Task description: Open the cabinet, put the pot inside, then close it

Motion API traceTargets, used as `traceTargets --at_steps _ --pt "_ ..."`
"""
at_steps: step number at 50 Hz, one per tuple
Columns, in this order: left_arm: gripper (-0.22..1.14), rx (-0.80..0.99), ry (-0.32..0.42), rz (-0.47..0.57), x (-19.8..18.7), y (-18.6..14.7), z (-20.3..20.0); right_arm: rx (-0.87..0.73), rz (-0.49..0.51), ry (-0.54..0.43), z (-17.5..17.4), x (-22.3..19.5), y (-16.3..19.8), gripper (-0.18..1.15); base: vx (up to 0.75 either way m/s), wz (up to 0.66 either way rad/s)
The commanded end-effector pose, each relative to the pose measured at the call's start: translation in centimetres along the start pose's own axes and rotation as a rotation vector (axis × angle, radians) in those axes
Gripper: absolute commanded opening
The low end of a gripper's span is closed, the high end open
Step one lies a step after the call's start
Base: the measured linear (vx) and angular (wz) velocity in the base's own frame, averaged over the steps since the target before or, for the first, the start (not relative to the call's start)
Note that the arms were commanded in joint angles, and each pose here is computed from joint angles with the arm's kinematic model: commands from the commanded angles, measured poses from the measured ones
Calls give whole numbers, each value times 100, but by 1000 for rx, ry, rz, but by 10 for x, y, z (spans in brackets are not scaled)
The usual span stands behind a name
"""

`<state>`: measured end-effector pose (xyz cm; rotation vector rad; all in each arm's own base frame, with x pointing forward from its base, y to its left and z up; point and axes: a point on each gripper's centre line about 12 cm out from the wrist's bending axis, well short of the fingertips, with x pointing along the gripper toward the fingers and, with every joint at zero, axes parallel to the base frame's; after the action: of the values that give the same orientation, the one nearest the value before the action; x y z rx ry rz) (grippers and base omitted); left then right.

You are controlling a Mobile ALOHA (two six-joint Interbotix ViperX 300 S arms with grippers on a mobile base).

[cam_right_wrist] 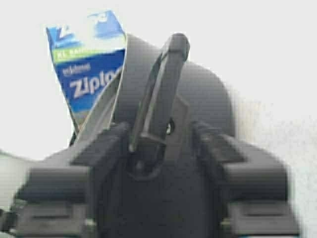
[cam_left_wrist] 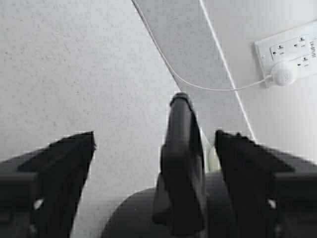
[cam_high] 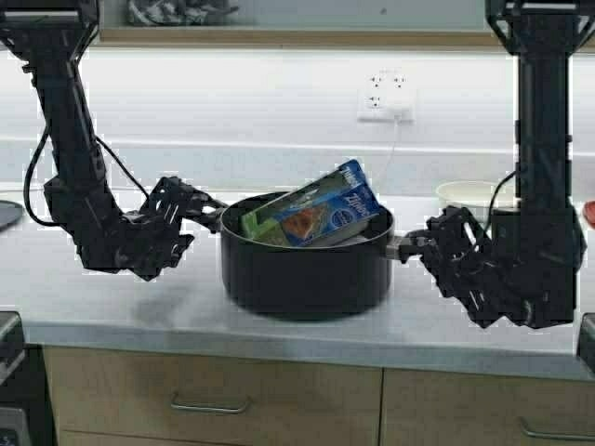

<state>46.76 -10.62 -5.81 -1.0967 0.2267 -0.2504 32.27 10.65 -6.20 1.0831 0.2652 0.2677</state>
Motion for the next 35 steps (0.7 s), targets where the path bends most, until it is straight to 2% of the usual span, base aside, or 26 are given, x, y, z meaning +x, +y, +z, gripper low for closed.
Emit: traceTargets --at_steps 1,6,9,13,16,20,24,35 --pt "95 4 -5 -11 9 -9 6 5 36 -11 1 8 5 62 0 0" --pt "71 6 5 15 14 -7 5 46 39 -12 -1 12 -1 48 0 0" --pt "46 7 12 31 16 -5 5 83 33 -12 -3 13 -4 38 0 0" --pt "6 6 13 40 17 -5 6 129 25 -11 -4 12 -8 24 0 0" --pt "-12 6 10 41 17 -5 6 141 25 -12 -4 12 -8 12 0 0" --pt "-3 8 12 44 15 -6 6 141 36 -17 -3 11 -6 1 0 0" --pt "7 5 14 50 11 -5 6 144 48 -20 -1 12 -1 3 0 0" --pt "1 21 -21 -33 -15 -31 11 125 98 -24 11 0 29 5 0 0"
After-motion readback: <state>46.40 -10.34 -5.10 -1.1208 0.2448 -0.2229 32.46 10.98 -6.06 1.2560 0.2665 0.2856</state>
